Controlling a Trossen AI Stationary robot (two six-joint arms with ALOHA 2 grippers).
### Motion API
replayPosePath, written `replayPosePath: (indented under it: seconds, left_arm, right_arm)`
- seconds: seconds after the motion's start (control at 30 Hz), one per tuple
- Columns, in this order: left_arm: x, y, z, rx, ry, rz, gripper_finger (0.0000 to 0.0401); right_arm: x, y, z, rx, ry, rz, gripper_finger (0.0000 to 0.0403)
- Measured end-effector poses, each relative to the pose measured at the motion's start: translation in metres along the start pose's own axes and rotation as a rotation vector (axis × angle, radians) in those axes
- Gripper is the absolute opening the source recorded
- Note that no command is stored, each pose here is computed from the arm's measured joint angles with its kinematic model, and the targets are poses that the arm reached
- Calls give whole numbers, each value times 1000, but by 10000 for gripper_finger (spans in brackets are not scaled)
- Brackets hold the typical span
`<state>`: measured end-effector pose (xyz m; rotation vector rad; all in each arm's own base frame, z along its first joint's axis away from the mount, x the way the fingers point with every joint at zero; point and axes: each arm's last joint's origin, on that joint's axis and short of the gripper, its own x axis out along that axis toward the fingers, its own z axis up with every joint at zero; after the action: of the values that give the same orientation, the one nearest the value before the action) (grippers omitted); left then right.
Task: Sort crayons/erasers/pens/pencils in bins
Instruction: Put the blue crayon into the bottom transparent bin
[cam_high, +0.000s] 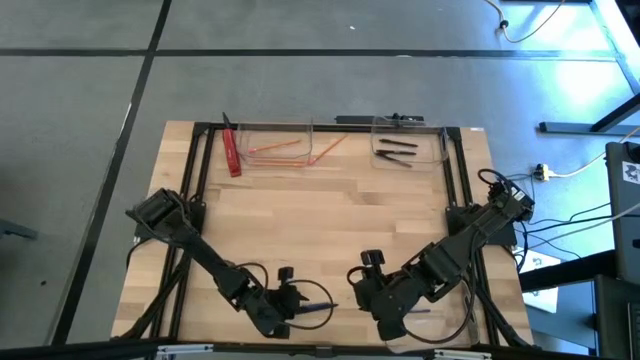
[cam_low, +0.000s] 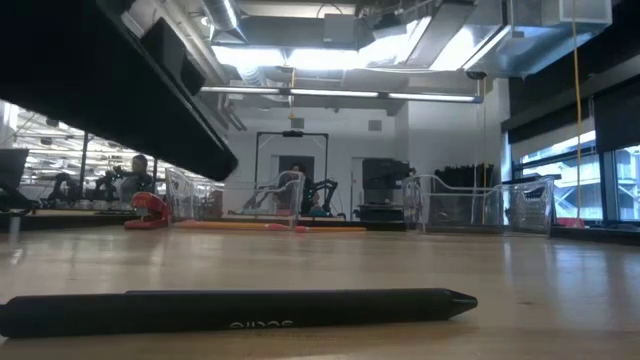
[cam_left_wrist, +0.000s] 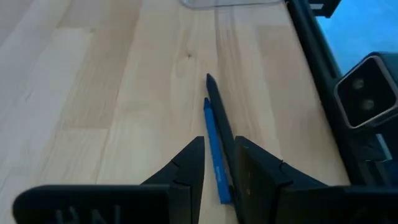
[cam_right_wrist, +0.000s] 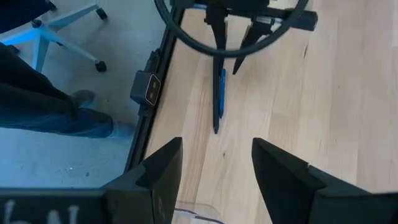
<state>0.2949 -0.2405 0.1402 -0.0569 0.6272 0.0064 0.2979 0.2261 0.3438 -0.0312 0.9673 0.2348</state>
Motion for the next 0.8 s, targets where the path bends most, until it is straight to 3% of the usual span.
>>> replayPosePath:
  seconds: [0.3, 0.8]
  left_arm:
    - [-2, -3, -2, -27, 2, -8, 80]
    - [-71, -21, 10, -190, 23, -94, 80]
  right_arm:
    - [29, -10, -11, 13, 11, -46, 193]
    - [92, -56, -17, 37, -150, 30, 193]
